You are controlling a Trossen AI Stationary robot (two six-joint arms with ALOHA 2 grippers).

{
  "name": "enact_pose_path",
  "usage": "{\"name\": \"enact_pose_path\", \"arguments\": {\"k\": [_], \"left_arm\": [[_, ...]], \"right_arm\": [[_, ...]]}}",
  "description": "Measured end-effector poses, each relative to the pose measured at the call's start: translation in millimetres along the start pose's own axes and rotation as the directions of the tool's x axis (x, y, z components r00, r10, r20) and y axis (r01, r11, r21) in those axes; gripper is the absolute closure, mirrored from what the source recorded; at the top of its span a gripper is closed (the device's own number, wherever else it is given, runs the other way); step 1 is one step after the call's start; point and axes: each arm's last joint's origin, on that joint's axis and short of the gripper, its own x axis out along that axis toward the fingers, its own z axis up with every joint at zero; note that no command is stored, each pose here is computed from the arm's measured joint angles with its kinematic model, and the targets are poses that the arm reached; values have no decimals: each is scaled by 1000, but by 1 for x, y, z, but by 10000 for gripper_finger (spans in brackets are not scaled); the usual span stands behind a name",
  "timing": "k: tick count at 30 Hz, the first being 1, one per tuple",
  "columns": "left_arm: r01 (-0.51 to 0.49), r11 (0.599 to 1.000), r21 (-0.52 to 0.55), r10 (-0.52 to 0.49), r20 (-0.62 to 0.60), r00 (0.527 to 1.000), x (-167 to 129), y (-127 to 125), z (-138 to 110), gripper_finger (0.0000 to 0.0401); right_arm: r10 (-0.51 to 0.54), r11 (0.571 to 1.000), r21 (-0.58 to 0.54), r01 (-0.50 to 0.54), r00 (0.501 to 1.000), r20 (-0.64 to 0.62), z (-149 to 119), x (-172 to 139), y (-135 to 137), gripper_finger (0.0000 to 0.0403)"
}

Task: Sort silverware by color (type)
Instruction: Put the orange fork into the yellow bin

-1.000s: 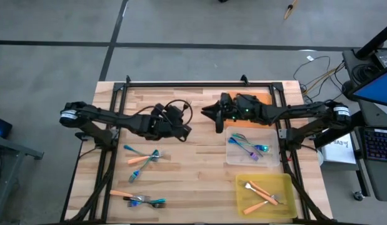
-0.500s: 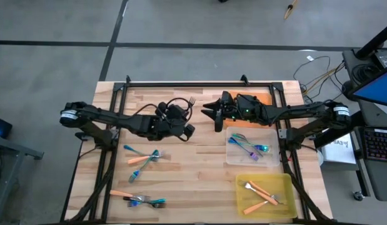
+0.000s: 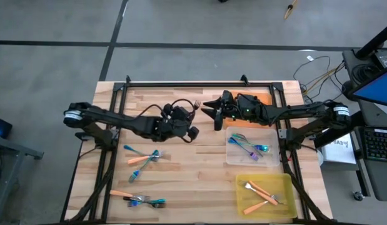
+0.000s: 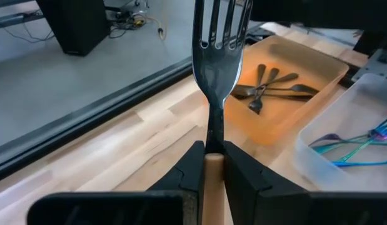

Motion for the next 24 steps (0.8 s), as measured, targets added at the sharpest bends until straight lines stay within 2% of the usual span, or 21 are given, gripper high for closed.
{"name": "enact_pose_path", "arguments": {"k": [6,17,21,24], "left_arm": [[13,1000,4,-13,9,1000,7,-8,-2,375],[46,998,42,-47,28,999,14,-24,10,375],[42,998,47,-43,23,999,16,-25,7,375],[39,998,45,-39,20,999,17,-24,5,375]], "right_arm": [[-47,999,3,47,999,13,0,0,-1,262],[-83,996,-4,84,996,24,1,0,-3,280],[-94,995,-15,94,995,23,1,0,-3,309],[-94,995,-17,94,995,18,0,0,-3,350]]}}
